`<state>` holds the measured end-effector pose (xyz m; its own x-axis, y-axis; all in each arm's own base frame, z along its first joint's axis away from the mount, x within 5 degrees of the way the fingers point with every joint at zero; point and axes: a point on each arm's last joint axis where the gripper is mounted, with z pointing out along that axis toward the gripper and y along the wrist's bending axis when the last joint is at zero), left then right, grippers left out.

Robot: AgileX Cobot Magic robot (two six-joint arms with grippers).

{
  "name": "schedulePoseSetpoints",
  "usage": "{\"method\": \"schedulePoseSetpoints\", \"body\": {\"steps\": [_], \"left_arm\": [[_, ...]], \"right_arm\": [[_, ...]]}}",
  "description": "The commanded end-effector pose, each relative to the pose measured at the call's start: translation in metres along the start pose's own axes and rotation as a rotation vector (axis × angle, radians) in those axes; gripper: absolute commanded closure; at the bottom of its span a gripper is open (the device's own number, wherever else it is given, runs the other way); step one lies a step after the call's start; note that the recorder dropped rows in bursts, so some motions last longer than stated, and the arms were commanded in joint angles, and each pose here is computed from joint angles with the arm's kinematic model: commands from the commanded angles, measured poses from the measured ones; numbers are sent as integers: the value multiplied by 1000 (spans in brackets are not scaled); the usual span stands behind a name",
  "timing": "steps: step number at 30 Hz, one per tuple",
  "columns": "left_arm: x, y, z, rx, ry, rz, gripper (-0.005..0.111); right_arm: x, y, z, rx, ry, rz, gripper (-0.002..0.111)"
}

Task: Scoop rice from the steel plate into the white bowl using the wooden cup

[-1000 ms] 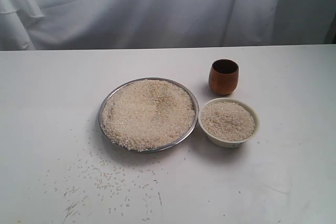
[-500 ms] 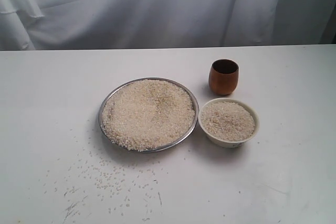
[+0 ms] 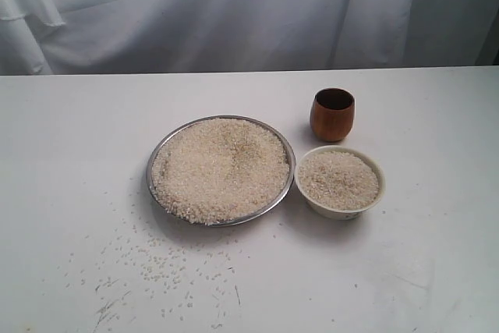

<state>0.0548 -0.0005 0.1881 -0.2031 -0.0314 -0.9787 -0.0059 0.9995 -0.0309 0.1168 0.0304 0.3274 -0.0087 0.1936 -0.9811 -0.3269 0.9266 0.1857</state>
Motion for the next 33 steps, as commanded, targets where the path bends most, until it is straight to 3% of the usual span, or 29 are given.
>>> {"method": "schedulePoseSetpoints", "body": {"steps": [1, 5, 13, 21, 33], "left_arm": [[1, 0, 0, 2, -7, -4, 107], [1, 0, 0, 2, -7, -4, 107], [1, 0, 0, 2, -7, -4, 107], [1, 0, 0, 2, -7, -4, 107], [1, 0, 0, 2, -7, -4, 107]], "right_arm": [[8, -11, -2, 88, -134, -59, 108], [33, -23, -11, 196, -53, -129, 108], [90, -33, -44, 314, 119, -20, 108], [110, -32, -61, 310, 163, -165, 108], [132, -33, -71, 317, 230, -91, 108]]}}
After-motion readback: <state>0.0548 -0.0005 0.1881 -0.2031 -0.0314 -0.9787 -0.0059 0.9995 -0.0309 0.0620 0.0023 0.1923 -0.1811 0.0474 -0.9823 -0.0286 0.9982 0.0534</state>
